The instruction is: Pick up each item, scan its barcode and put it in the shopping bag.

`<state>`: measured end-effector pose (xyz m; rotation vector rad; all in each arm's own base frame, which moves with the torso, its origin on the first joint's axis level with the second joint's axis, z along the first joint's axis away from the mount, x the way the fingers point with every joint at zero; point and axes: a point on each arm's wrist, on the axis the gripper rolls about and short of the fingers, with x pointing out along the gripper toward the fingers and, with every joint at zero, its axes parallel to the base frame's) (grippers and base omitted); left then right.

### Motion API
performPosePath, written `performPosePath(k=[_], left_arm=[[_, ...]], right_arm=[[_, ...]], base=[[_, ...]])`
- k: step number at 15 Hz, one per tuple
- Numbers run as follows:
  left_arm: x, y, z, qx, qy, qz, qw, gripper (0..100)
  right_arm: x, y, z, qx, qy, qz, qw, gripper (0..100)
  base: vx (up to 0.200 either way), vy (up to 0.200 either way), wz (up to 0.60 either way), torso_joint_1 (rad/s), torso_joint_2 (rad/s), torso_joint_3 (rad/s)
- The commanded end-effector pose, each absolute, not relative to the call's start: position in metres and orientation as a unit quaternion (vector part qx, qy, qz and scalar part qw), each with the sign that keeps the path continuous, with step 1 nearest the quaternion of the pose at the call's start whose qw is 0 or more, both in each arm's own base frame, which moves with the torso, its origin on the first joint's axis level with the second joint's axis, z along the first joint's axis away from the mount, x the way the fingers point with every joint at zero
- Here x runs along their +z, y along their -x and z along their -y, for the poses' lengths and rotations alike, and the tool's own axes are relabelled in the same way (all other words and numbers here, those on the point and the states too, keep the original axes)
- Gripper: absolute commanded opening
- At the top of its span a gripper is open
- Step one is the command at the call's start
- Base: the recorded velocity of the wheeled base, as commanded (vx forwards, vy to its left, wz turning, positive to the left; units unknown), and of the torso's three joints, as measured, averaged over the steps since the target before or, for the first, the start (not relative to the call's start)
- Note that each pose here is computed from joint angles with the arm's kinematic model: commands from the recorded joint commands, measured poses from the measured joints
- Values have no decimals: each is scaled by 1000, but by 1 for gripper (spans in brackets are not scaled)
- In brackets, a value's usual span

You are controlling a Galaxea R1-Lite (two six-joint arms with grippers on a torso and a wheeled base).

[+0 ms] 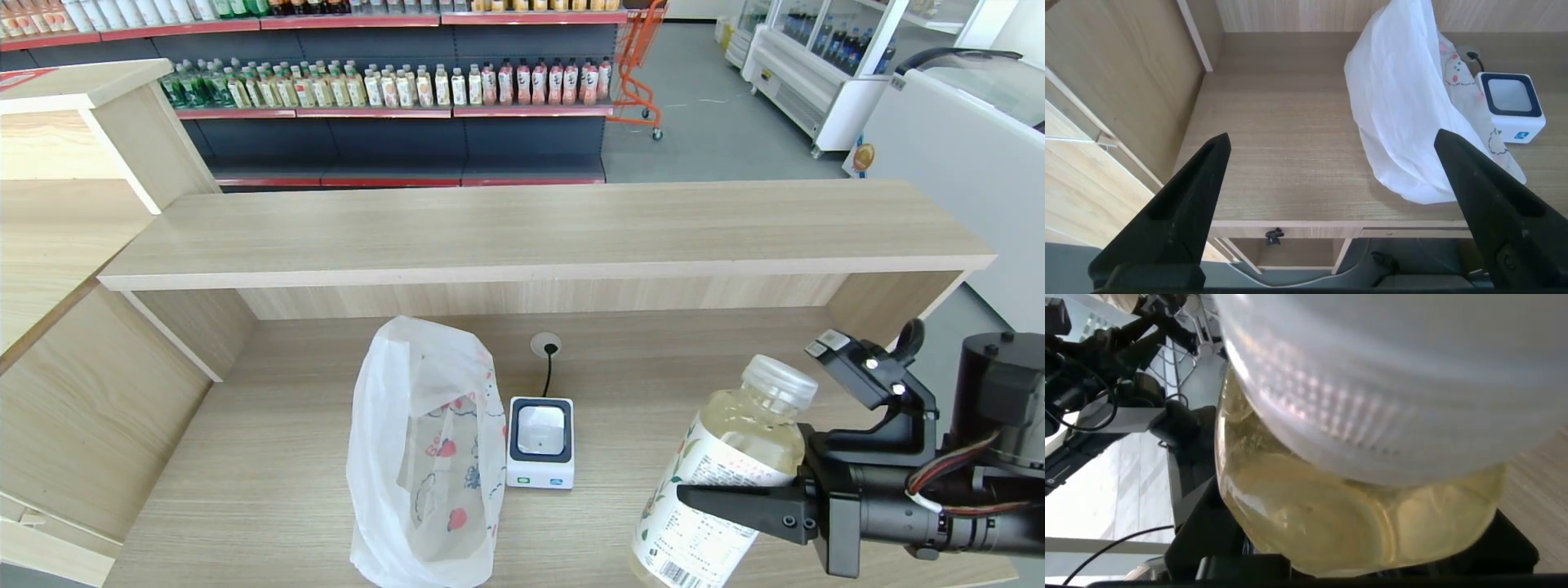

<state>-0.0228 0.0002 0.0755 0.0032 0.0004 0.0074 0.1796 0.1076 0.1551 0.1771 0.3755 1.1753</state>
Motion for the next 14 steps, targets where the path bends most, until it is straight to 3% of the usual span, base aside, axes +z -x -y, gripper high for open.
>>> performPosePath(k=[1, 6, 8, 11, 14], left_arm=[[75, 23, 0, 4, -2, 0, 1000, 100], [76, 23, 0, 4, -2, -1, 1000, 100], [75, 23, 0, 4, -2, 0, 1000, 100], [76, 23, 0, 4, -2, -1, 1000, 100], [76, 23, 0, 4, -2, -1, 1000, 100]], right_arm=[[156, -179, -108, 552, -82, -172, 812, 0], [160, -180, -107, 544, -59, -148, 824, 0], [158, -186, -104, 515, 22, -103, 851, 0], [163, -212, -83, 407, 222, -4, 886, 0], [172, -216, -78, 379, 271, 55, 883, 0]], base=[[0, 0, 0, 0, 0, 0], [0, 0, 0, 0, 0, 0], [0, 0, 0, 0, 0, 0], [0, 0, 0, 0, 0, 0], [0, 0, 0, 0, 0, 0]])
